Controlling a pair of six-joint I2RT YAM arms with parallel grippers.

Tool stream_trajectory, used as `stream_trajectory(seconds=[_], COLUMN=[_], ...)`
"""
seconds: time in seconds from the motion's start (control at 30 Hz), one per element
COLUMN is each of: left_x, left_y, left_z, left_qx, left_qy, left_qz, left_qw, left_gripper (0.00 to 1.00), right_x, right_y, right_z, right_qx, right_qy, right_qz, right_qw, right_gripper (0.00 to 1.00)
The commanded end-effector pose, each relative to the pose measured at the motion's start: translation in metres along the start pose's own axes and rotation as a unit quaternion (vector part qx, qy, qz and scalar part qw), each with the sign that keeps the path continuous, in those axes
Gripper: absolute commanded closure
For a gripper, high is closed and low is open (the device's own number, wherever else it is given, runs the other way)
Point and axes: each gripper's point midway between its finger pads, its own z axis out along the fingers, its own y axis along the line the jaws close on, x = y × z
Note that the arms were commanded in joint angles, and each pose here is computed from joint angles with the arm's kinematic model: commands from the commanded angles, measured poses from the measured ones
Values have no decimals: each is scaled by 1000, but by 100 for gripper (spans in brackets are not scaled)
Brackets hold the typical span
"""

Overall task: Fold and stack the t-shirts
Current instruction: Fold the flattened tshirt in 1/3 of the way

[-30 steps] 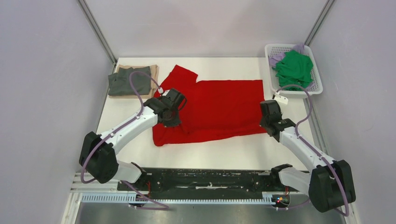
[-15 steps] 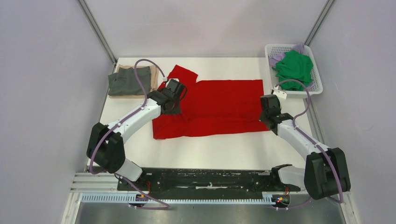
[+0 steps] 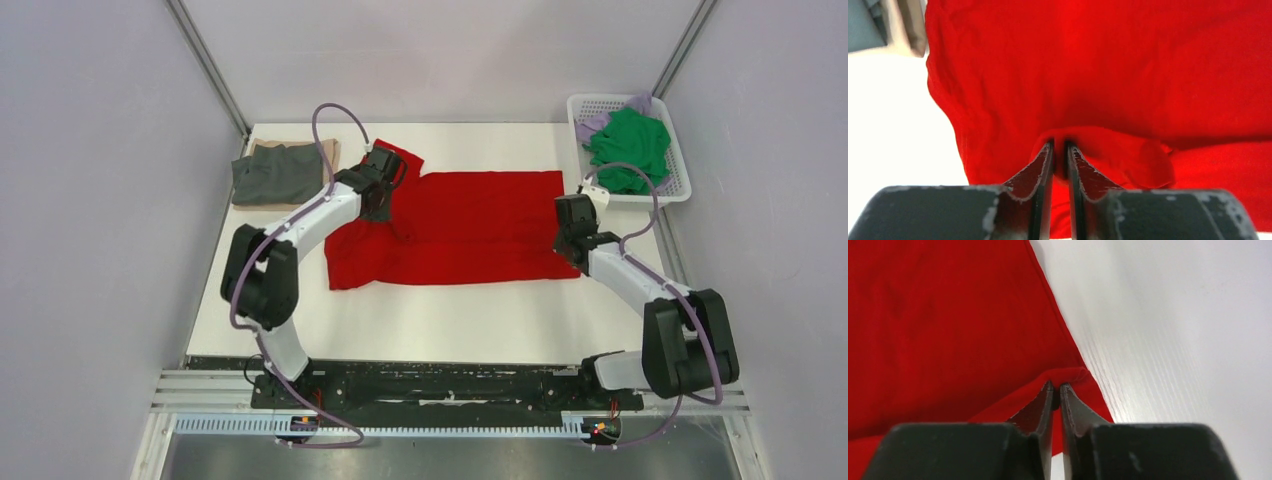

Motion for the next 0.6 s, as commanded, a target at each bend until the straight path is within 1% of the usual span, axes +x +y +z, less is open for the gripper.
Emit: stream_trajectory(seconds=[0.0,0.03,0.07,0.1,0.13,0.17,0.2,0.23,0.27,0.3,0.37,0.43,0.47,0.57], left_x=[-21,-28,-33,-42,-54,-60,-70,-76,-80,-81,-74,-56,-49,-2], left_y=[2,4,9,13,18,22,25,29,30,32,35,32,27,5], left_z=[24,28,35,38,36,35,28,21,12,4,-11,-23,-27,-30], left_qx=[-12,-19,-29,-38,-43,-50,-57,-64,-63,-62,-57,-34,-15,65], left_qy=[7,9,14,14,11,13,7,0,-10,-17,-25,-22,-23,-5], left_qz=[35,32,28,23,16,10,2,-5,-16,-27,-58,-92,-107,-156], left_qw=[999,999,999,999,999,999,998,998,998,998,996,995,994,986], left_gripper=[67,56,40,30,16,1,0,0,0,0,0,0,0,0], right_x=[-31,-33,-41,-49,-58,-67,-71,-76,-77,-76,-71,-61,-52,-26], right_y=[9,8,7,6,6,6,7,7,6,5,1,3,8,40], right_z=[16,22,27,32,35,36,35,32,28,23,12,2,-3,-20], right_qx=[1,7,13,18,19,20,21,19,17,14,2,-26,-53,-168], right_qy=[-27,-23,-28,-33,-35,-37,-35,-38,-39,-44,-51,-49,-46,-37], right_qz=[22,24,27,30,32,33,28,28,31,36,41,42,41,37], right_qw=[999,999,999,999,999,999,999,999,999,998,998,998,997,984], right_gripper=[83,75,71,67,58,46,33,17,6,2,2,2,2,2])
